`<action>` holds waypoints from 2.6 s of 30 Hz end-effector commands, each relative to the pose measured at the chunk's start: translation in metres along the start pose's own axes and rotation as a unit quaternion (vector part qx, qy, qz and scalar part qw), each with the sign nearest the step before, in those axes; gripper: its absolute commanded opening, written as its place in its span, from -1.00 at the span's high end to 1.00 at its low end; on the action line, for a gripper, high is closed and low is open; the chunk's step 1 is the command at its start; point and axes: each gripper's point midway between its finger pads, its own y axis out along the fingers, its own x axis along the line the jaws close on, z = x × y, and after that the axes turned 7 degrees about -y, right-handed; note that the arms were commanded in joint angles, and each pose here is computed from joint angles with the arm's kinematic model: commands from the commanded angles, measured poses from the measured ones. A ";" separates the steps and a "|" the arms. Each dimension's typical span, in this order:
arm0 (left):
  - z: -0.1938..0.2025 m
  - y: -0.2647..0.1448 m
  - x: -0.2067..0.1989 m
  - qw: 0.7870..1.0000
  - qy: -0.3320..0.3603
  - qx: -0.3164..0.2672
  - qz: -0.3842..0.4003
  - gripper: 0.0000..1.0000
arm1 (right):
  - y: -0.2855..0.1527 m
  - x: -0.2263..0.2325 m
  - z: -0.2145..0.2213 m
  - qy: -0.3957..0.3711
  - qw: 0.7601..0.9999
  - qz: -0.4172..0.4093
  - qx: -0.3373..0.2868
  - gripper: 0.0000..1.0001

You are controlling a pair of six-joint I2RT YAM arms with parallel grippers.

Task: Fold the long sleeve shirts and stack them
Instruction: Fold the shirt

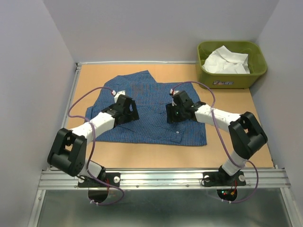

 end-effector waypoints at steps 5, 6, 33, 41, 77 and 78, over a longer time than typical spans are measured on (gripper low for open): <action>0.049 0.004 0.020 0.993 0.011 0.093 -0.068 -0.96 | 0.001 -0.006 0.058 -0.024 0.996 0.023 0.084 -0.13; 0.055 0.003 0.024 0.992 0.011 0.103 -0.076 -0.96 | -0.001 -0.007 0.064 -0.026 0.995 0.024 0.093 -0.14; -0.067 -0.056 0.040 0.999 -0.030 -0.009 -0.030 -0.96 | -0.070 -0.014 0.001 -0.060 0.994 0.086 0.044 -0.23; -0.173 -0.014 0.065 0.992 -0.039 -0.092 -0.071 -0.93 | -0.061 -0.063 -0.074 -0.025 0.991 0.131 -0.017 -0.32; -0.164 0.157 0.100 0.996 0.054 0.028 -0.065 -0.08 | -0.022 -0.071 -0.094 -0.023 0.995 0.086 -0.033 -0.35; -0.157 0.158 0.102 0.996 0.054 0.038 -0.068 -0.03 | -0.023 -0.072 -0.094 -0.022 0.995 0.088 -0.033 -0.34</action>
